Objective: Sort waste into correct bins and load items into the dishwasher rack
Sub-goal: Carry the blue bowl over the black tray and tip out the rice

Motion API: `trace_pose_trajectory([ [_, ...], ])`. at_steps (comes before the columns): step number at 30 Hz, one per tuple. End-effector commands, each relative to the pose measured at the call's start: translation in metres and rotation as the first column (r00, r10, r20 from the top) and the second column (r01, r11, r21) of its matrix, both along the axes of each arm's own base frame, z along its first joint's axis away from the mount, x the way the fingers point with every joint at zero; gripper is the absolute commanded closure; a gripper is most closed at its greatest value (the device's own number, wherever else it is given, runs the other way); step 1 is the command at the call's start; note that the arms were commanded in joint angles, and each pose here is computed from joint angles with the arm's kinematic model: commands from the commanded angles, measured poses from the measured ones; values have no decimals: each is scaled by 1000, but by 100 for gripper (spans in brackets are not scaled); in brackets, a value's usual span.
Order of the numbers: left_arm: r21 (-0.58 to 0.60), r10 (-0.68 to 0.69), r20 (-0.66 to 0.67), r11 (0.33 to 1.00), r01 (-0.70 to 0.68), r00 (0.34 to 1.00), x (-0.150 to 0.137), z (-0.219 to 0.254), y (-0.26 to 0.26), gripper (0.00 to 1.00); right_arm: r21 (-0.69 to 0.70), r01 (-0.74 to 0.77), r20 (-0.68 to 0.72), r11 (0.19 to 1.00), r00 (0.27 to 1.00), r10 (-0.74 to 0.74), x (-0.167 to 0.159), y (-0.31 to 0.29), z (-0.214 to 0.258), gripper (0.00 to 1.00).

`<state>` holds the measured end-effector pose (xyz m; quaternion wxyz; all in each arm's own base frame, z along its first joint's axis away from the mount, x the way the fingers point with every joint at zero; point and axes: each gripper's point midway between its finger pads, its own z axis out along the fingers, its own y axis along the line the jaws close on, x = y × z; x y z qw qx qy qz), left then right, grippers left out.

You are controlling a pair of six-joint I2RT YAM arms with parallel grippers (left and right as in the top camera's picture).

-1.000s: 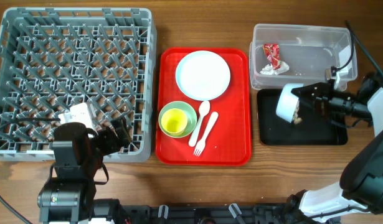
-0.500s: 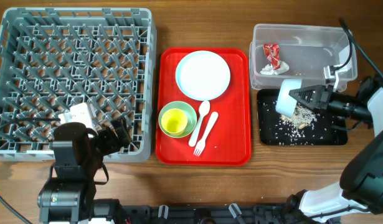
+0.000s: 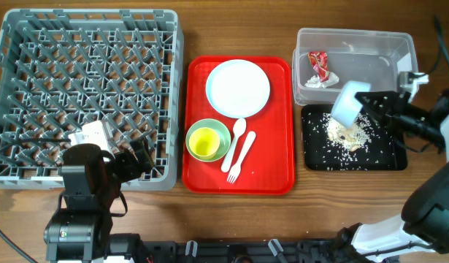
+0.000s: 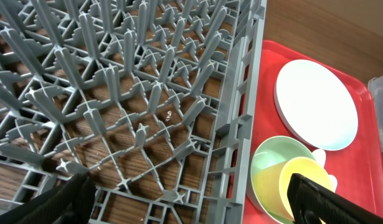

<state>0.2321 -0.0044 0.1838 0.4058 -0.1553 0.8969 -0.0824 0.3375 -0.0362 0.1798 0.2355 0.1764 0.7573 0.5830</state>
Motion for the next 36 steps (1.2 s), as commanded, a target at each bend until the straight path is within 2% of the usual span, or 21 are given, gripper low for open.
trace_pose_trajectory([
  [1,10,-16,22,1000,15,1000,2,8,-1,0,-13,88,-173,996,981,-89,-3,-25,-18,96],
  [3,10,-16,23,1000,15,1000,2,8,-1,0,-12,146,-188,989,971,-146,-3,-42,-19,96],
  [5,10,-16,22,1000,15,1000,2,8,-1,0,46,156,-174,987,974,-146,-1,-41,-10,96],
  [9,10,-16,22,1000,15,1000,2,8,-1,0,234,180,-215,956,968,-129,-2,-34,14,96],
  [14,10,-16,23,1000,16,1000,2,8,-1,0,207,181,-216,961,967,-136,-1,-36,9,96],
  [17,10,-16,23,1000,16,1000,2,8,-1,0,256,177,-191,950,973,-129,0,-35,19,96],
  [18,10,-16,22,1000,15,1000,2,8,-1,0,234,173,-180,957,975,-132,1,-36,17,96],
  [21,10,-16,23,1000,16,1000,2,8,-1,0,-50,83,40,995,996,-81,-1,-35,-3,96],
  [25,10,-16,23,1000,15,1000,2,8,0,0,-98,19,228,995,974,4,-9,-16,11,96],
  [30,10,-15,23,1000,15,1000,2,8,0,0,-156,-3,236,988,971,40,-13,-14,5,96],
  [31,10,-16,23,1000,15,1000,2,8,0,0,-140,-1,218,990,975,32,-13,-14,5,96],
  [32,10,-16,23,1000,15,1000,2,8,0,0,-91,8,127,996,992,3,-13,-15,2,96],
  [33,10,-16,23,1000,15,1000,2,8,0,0,-47,27,-24,999,999,-28,-14,-16,-7,96],
  [34,10,-16,23,1000,15,1000,2,8,0,0,-41,59,-243,997,968,-68,-20,-20,-27,96],
  [36,10,-16,23,1000,15,1000,2,8,0,0,-76,27,-234,997,971,-44,-26,-17,-30,96],
])
